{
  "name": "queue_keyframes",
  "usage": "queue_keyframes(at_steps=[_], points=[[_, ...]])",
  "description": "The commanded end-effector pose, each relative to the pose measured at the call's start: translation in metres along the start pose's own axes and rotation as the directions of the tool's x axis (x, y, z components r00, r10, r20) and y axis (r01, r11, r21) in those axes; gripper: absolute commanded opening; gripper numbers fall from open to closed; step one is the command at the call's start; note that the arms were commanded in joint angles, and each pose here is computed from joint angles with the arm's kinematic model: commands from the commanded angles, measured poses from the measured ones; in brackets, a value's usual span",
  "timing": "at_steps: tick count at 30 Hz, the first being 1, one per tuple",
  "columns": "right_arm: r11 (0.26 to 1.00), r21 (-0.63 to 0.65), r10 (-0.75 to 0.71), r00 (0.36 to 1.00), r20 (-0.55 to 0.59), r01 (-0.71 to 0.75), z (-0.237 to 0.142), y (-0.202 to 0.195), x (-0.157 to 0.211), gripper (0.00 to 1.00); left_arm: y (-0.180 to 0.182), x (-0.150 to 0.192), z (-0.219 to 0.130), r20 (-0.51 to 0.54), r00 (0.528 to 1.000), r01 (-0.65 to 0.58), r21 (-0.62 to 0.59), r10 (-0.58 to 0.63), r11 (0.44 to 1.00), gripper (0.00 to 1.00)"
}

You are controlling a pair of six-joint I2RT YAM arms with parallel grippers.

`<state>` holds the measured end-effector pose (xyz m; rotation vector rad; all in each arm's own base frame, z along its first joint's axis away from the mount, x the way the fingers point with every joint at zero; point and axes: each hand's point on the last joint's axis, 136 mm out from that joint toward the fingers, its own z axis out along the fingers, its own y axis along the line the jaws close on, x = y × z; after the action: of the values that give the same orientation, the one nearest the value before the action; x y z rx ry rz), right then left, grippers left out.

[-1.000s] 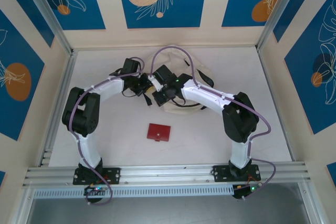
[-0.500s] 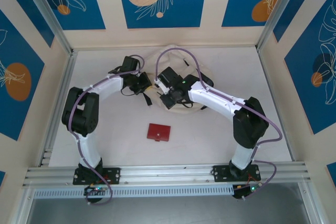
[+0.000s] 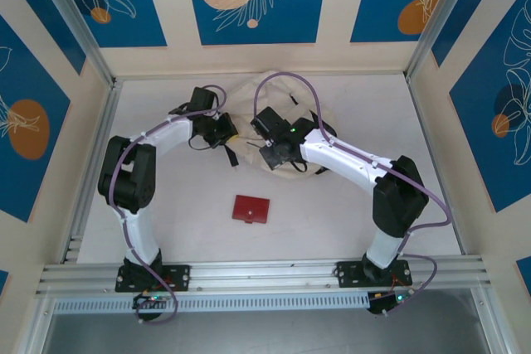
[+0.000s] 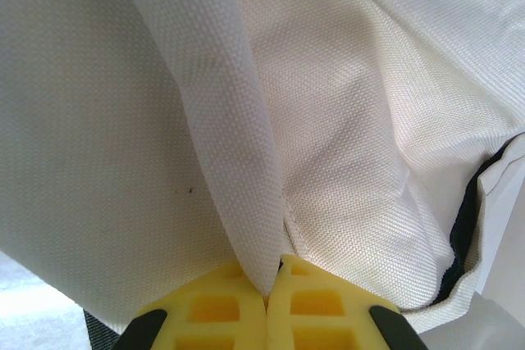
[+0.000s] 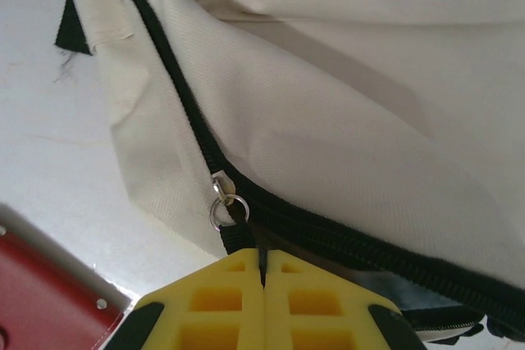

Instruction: Pack the student bag

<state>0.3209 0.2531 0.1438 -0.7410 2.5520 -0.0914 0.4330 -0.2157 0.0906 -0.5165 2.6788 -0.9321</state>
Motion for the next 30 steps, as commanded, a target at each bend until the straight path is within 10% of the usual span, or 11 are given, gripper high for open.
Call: queue_keyframes(at_steps=[1, 7, 15, 30], points=[[0.985, 0.170, 0.027, 0.995, -0.101, -0.010, -0.025, -0.043, 0.035, 0.00, 0.043, -0.050, -0.012, 0.140, 0.990, 0.031, -0.126, -0.014, 0.992, 0.00], [0.993, -0.115, 0.003, 1.000, -0.026, -0.005, -0.027, 0.010, 0.012, 0.00, 0.027, -0.044, -0.016, 0.110, 0.994, 0.007, -0.046, -0.002, 0.999, 0.02], [0.902, -0.430, 0.033, 0.992, 0.121, 0.022, -0.027, 0.088, -0.055, 0.00, 0.019, -0.009, -0.044, 0.082, 0.996, 0.023, 0.046, -0.027, 0.999, 0.54], [0.864, -0.502, 0.058, 0.985, 0.163, 0.032, -0.026, 0.107, -0.087, 0.00, -0.012, 0.059, -0.045, -0.056, 0.994, 0.109, 0.260, -0.098, 0.959, 0.58]])
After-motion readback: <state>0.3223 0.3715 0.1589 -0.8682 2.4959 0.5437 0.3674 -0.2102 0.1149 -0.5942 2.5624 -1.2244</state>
